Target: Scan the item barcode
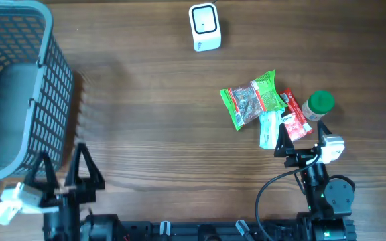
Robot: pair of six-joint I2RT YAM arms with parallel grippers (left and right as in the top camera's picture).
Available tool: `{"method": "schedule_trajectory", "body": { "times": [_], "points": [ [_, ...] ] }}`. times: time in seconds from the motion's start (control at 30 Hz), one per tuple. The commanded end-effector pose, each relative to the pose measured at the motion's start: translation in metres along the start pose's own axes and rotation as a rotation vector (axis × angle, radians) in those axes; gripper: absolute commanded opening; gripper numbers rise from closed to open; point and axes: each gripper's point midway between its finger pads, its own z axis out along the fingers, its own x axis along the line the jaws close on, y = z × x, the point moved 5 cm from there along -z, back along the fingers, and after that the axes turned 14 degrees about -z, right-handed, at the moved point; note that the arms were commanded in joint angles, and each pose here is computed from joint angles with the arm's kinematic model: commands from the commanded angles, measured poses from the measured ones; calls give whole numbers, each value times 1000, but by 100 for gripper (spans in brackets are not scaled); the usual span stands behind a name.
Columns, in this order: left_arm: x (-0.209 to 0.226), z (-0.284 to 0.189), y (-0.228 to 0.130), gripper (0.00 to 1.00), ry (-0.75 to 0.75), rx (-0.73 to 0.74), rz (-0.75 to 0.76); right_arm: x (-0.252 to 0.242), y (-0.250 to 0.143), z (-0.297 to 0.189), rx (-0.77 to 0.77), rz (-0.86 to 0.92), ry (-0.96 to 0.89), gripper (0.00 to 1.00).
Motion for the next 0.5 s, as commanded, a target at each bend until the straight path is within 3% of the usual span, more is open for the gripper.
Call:
{"method": "schedule_trajectory", "body": {
  "times": [0.0,0.17,0.47],
  "points": [
    [-2,24,-11,100,-163,-80,-47,-1,2,-1,-12,12,-9,100],
    [16,42,-38,100,-293,-147,-47,-1,2,-1,-12,12,-9,100],
    [68,58,-92,100,-183,-39,-44,-1,2,-1,-12,12,-9,100]
  ]
}}
